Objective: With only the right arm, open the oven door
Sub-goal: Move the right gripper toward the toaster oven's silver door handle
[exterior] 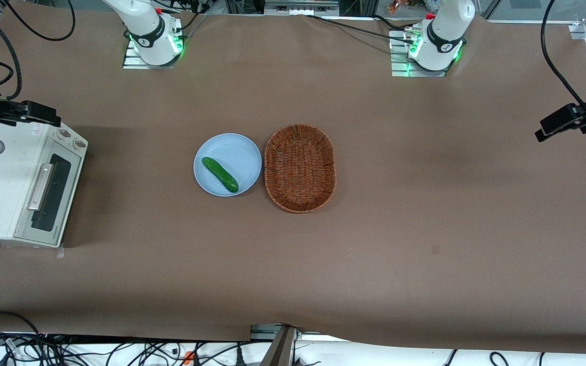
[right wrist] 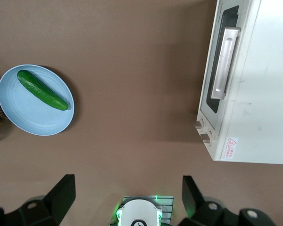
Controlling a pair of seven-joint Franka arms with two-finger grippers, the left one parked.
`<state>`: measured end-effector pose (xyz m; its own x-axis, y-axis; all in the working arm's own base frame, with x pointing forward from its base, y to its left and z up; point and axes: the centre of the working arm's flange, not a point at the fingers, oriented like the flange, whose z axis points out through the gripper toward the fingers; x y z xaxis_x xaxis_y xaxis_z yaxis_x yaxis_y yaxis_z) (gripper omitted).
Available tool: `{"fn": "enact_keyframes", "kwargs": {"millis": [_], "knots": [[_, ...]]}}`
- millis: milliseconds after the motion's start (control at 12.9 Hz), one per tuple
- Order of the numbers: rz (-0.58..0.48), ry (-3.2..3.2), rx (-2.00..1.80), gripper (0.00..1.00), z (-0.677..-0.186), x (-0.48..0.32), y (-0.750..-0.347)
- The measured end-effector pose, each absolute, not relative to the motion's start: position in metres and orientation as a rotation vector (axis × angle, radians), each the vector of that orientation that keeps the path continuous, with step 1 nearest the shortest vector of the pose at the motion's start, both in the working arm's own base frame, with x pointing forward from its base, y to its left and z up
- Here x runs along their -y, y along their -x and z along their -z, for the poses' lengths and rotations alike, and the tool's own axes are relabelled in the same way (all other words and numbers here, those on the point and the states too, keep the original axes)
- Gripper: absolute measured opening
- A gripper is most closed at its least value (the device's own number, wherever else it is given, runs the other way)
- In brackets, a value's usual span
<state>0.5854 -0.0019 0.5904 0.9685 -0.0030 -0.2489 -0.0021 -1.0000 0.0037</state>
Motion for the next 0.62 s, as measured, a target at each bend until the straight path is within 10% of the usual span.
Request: {"fn": "enact_keyframes", "kwargs": {"millis": [388, 620], "knots": [[0.461, -3.099, -0.04, 0.98, -0.57, -0.015, -0.589], [0.585, -3.074, -0.046, 0.74, -0.54, -0.019, -0.594]]}}
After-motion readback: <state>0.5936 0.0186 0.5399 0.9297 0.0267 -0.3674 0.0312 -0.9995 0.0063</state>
